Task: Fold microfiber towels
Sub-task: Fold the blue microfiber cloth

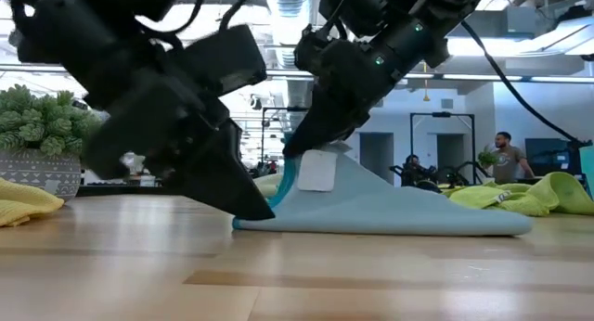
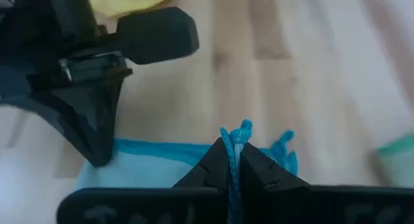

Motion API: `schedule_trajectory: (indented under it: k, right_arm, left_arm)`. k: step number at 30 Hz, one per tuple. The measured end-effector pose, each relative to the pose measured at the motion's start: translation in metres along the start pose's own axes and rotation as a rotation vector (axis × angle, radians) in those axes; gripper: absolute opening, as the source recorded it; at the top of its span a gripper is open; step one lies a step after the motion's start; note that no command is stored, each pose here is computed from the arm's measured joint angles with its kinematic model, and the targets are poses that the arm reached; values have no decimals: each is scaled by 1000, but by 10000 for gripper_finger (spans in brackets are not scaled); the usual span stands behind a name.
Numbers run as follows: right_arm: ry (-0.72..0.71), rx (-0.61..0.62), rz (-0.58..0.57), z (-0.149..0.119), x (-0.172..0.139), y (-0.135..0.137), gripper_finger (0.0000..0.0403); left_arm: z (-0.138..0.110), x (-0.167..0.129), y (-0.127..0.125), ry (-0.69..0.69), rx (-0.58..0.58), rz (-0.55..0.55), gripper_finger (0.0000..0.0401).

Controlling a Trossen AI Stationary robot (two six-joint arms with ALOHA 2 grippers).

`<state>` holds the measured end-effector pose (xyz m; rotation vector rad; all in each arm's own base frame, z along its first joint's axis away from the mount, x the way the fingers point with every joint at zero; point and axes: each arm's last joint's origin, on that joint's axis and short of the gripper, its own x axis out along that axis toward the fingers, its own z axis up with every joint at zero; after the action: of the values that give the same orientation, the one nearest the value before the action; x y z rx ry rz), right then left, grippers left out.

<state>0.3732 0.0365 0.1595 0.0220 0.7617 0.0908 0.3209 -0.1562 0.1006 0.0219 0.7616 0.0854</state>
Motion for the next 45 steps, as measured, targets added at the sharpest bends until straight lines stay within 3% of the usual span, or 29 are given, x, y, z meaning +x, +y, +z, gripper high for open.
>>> schedule_trajectory:
  k: [7,12,17,22,30,33,38,45]
  right_arm:
    - [-1,-1,20,-7,15,1,26]
    - [8,0,72,-19,36,-3,36]
    - [-12,-29,112,-19,39,0,36]
    - [-56,-51,198,-12,34,9,31]
    - [-117,-133,481,2,13,37,35]
    - [-120,-118,356,2,15,35,31]
    - [-70,-4,87,-11,34,5,25]
    - [-25,74,-8,-20,40,-19,35]
  left_arm:
    - [10,-6,-20,12,82,-96,0]
    - [17,-13,-27,67,112,-73,0]
    - [17,-24,-26,108,108,102,0]
    - [14,-42,-18,110,22,315,0]
    - [-4,-37,-4,132,-9,424,0]
    - [-3,-36,-3,121,-16,427,0]
    - [0,-34,-5,99,-12,409,0]
    - [1,-34,-5,91,-6,402,0]
